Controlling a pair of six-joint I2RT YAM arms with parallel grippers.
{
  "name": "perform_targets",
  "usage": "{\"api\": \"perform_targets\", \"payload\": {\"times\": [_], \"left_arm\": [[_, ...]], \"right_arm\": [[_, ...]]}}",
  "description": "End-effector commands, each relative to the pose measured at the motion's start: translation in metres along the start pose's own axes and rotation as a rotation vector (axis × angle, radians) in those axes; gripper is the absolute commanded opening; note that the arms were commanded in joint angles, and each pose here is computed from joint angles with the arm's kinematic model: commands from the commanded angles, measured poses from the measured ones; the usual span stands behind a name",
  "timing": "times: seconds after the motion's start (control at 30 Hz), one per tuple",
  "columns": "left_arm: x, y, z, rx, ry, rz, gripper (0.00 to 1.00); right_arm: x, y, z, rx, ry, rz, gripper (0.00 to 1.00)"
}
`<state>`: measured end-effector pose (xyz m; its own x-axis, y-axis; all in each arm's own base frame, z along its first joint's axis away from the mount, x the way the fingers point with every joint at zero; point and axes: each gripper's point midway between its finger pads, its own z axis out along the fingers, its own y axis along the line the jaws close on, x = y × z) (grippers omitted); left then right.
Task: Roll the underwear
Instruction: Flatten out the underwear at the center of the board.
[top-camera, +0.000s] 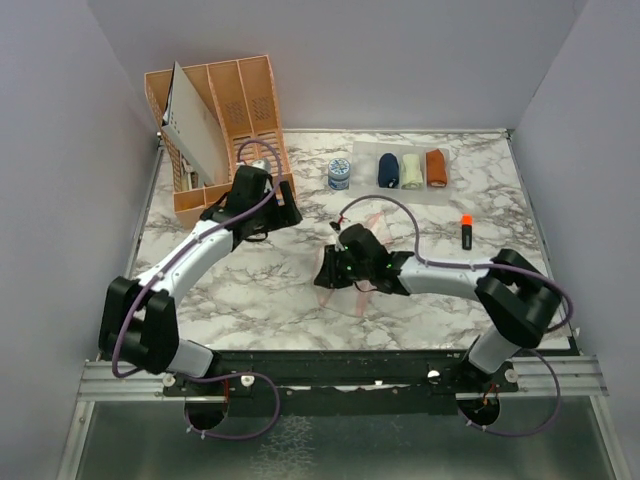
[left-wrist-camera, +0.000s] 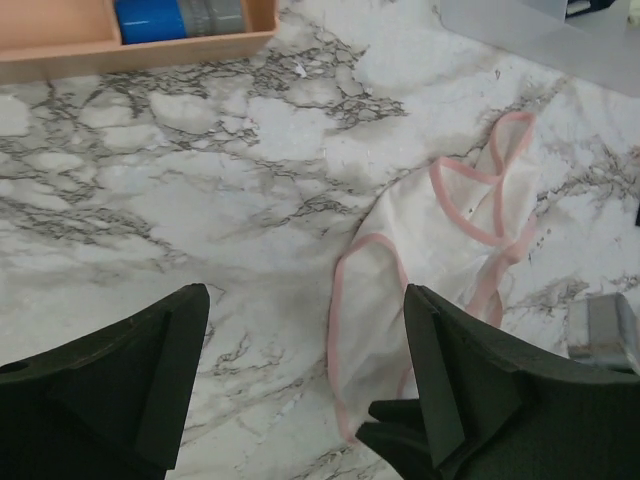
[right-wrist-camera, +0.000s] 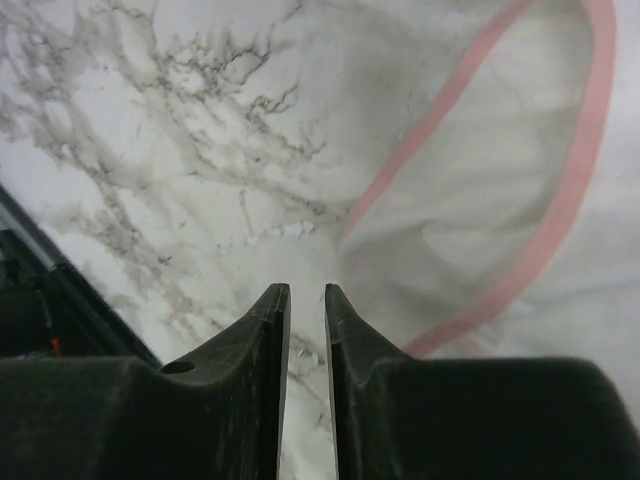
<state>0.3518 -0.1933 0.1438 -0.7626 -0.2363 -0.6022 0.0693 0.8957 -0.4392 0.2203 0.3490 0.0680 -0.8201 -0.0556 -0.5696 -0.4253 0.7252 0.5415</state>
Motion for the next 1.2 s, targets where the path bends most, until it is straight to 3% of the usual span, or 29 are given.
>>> {"api": "perform_targets", "payload": {"times": [0.0,0.4,0.57,0.67,0.83,0.97,1.07,1.17], "left_arm": [[-0.02,0.019,-0.039,-0.052,-0.116,-0.048,0.85],[-0.017,0.039,-0.084,-0.084,-0.178,-0.075,0.89],[-0.025,0.044,-0.097,-0.116,-0.226,-0.078,0.89],[-0.03,0.046,-0.106,-0.137,-0.245,-0.073,0.9],[-0.036,0.054,-0.12,-0.186,-0.288,-0.077,0.92],[-0.036,0.056,-0.126,-0.192,-0.302,-0.075,0.95],[-0.033,0.053,-0.125,-0.171,-0.284,-0.051,0.96],[-0.026,0.047,-0.121,-0.126,-0.25,-0.013,0.96]], "right_arm": [[-0.014,-0.014,0.028,0.105,0.007,-0.085,0.23],[-0.021,-0.051,0.056,0.344,0.079,-0.135,0.21],[-0.001,-0.043,0.073,0.267,0.198,-0.151,0.19],[0.014,-0.024,0.077,0.133,0.265,-0.188,0.15],[0.066,0.019,0.065,-0.112,0.426,-0.36,0.15],[0.142,0.028,0.032,-0.205,0.655,-0.572,0.12],[0.187,0.004,-0.007,-0.219,0.792,-0.572,0.09],[0.198,-0.017,-0.04,-0.164,0.774,-0.545,0.11]]}}
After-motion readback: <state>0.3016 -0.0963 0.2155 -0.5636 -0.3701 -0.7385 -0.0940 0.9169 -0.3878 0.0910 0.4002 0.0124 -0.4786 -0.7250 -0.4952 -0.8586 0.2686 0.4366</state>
